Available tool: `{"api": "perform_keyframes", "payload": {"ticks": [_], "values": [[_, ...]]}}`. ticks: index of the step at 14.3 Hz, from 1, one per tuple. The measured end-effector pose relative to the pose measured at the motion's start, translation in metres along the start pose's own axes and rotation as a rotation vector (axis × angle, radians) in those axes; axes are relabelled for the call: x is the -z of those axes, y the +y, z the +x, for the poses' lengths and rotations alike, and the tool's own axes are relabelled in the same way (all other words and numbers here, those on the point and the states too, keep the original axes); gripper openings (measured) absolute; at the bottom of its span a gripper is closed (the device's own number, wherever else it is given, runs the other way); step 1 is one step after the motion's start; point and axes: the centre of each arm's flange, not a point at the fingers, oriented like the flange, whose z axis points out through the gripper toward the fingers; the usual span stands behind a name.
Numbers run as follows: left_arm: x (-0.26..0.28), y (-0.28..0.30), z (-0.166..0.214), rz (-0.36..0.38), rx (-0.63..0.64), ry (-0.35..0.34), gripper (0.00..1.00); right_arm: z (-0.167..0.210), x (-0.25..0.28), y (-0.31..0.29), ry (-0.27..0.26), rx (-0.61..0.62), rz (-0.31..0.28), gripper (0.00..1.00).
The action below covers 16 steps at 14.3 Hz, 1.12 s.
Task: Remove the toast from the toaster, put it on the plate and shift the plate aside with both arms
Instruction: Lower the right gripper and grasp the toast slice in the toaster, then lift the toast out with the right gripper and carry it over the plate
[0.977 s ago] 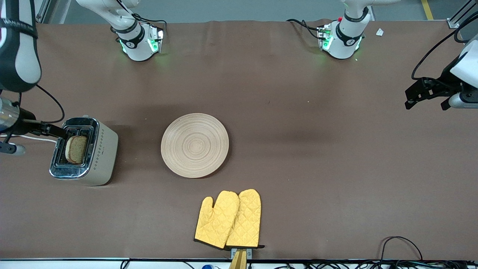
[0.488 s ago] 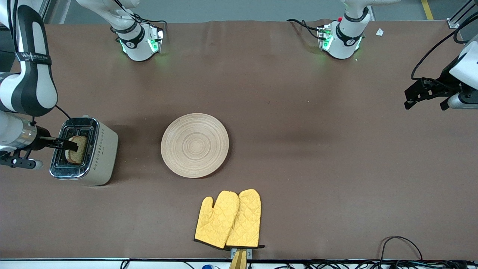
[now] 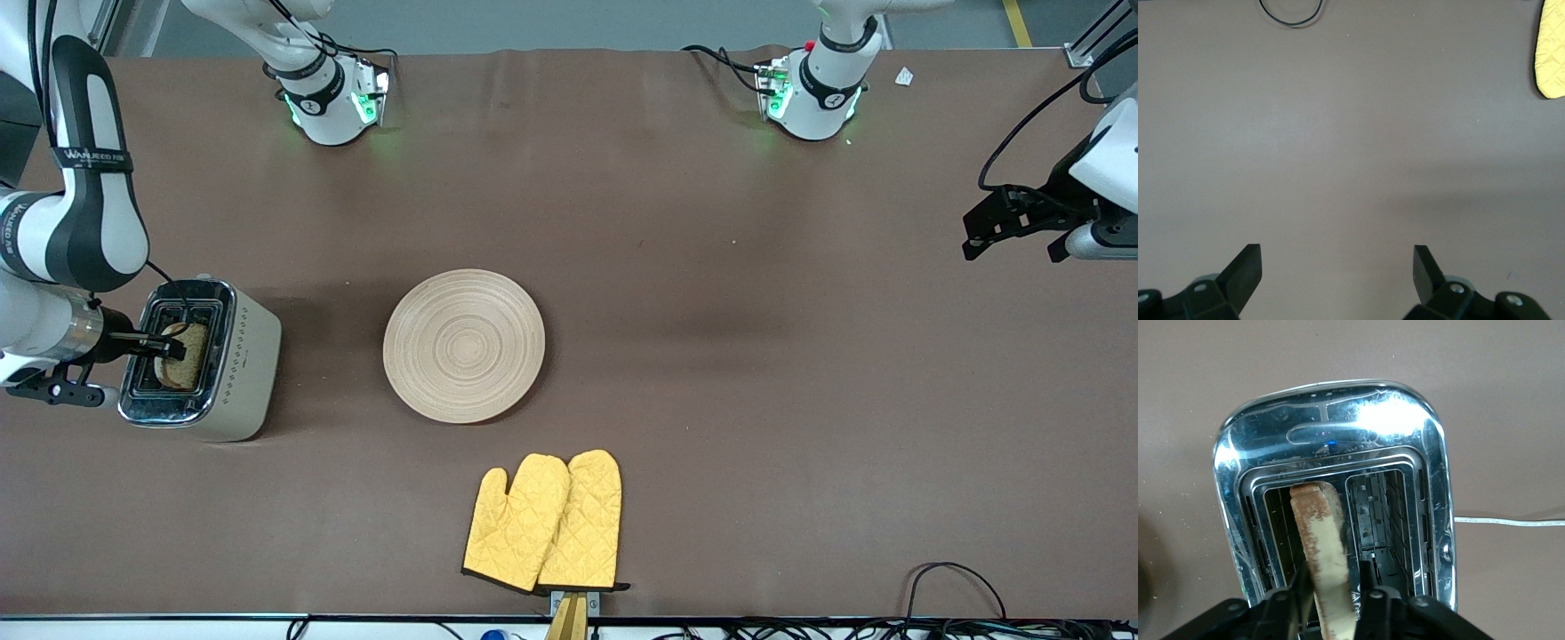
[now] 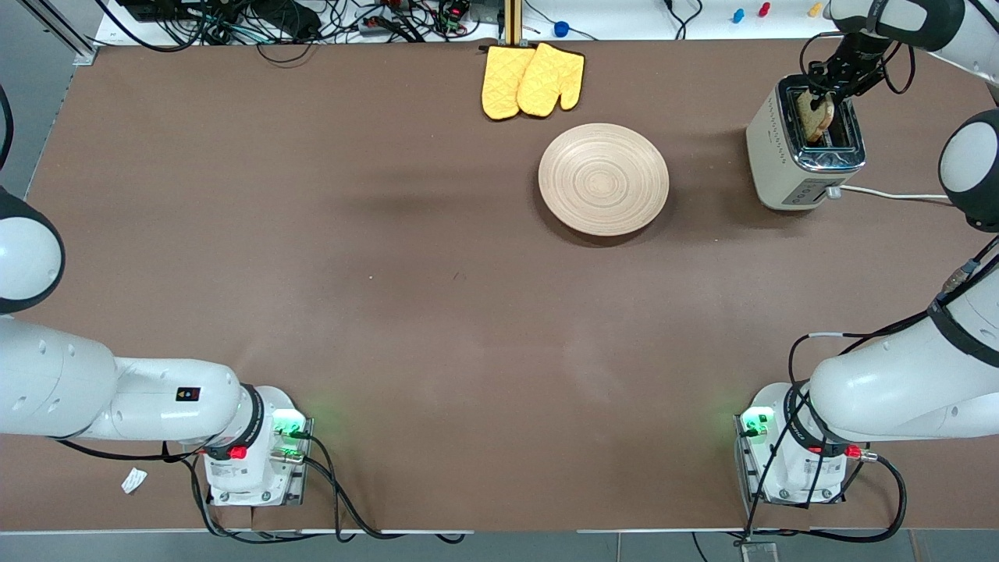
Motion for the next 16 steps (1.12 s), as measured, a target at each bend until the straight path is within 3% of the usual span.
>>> {"api": "perform_keyframes", "payload": {"ticks": [2, 4, 6, 10, 13, 16], "values": [[0.0, 0.0, 0.0, 0.0, 0.0, 0.0, 1.0, 0.0, 0.001, -0.002, 0.003, 0.003, 0.001, 0.11], [0.0, 0.0, 0.0, 0.0, 0.0, 0.0, 1.0, 0.003, 0.016, -0.013, 0.013, 0.021, 0.002, 0.1], [0.0, 0.0, 0.0, 0.0, 0.0, 0.0, 1.0, 0.003, 0.063, -0.043, 0.021, 0.061, -0.001, 0.1], [0.0, 0.0, 0.0, 0.0, 0.0, 0.0, 1.0, -0.016, 0.136, -0.152, 0.096, 0.064, 0.007, 0.1], [0.0, 0.0, 0.0, 0.0, 0.0, 0.0, 1.0, -0.043, 0.121, -0.257, 0.119, 0.042, 0.011, 0.1], [-0.001, 0.0, 0.0, 0.0, 0.001, -0.004, 1.0, -0.067, 0.075, -0.328, 0.184, 0.039, 0.047, 0.1]]}}
